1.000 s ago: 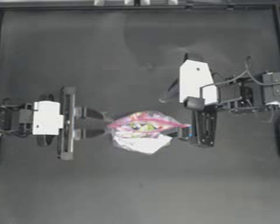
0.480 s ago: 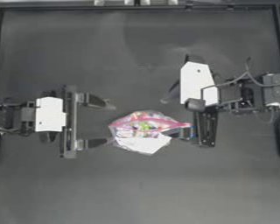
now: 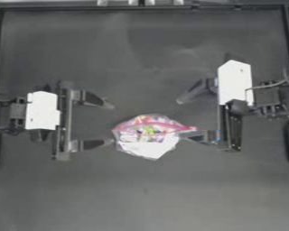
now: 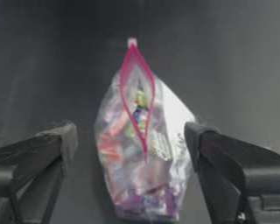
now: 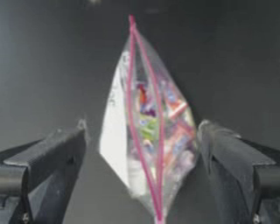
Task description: Put candy in bag
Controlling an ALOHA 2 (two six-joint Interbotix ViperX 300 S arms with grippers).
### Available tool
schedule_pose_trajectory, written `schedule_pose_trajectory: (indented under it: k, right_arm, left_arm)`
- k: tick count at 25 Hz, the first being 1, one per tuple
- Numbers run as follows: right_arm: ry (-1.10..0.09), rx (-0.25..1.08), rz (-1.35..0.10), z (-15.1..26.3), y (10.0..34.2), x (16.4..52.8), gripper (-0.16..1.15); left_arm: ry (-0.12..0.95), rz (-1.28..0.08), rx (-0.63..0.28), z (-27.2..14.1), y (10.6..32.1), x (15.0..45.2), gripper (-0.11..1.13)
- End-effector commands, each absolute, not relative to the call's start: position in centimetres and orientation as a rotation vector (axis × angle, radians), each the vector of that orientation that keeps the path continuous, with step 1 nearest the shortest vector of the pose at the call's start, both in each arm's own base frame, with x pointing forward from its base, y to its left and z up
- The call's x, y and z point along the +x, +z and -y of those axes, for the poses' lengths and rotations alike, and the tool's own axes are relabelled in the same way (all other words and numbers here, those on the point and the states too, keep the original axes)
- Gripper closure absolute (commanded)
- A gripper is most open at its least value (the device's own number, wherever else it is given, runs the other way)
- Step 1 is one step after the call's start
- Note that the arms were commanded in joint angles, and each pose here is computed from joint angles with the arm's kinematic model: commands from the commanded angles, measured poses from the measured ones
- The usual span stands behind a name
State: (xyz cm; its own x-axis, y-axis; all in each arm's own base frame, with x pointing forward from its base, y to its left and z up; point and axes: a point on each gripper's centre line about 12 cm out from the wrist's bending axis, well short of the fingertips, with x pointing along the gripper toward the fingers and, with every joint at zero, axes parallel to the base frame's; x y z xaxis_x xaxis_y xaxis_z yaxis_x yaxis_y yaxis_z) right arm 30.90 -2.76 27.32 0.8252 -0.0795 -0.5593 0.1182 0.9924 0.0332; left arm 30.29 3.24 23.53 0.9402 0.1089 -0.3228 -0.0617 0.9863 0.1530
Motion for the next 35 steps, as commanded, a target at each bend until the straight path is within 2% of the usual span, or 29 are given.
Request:
schedule_pose_trajectory:
  k: [1, 11, 18, 35]
  right_arm:
    - [-0.109, 0.067, -0.522, 2.8, 28.4, 29.9, -0.03]
    - [-0.117, 0.071, -0.396, 2.9, 28.4, 27.0, -0.03]
    - [-0.116, 0.059, -0.373, 2.8, 28.8, 26.2, -0.03]
    - [-0.13, 0.044, -0.335, 3.0, 27.8, 23.9, -0.03]
  left_arm:
    - [0.096, -0.274, 0.141, -3.3, 26.1, 29.5, 0.02]
    - [0.096, -0.235, 0.139, -3.0, 27.4, 27.5, 0.02]
    - [0.091, -0.205, 0.136, -2.7, 28.0, 26.6, 0.02]
    - [0.082, -0.189, 0.133, -2.2, 28.0, 24.5, 0.03]
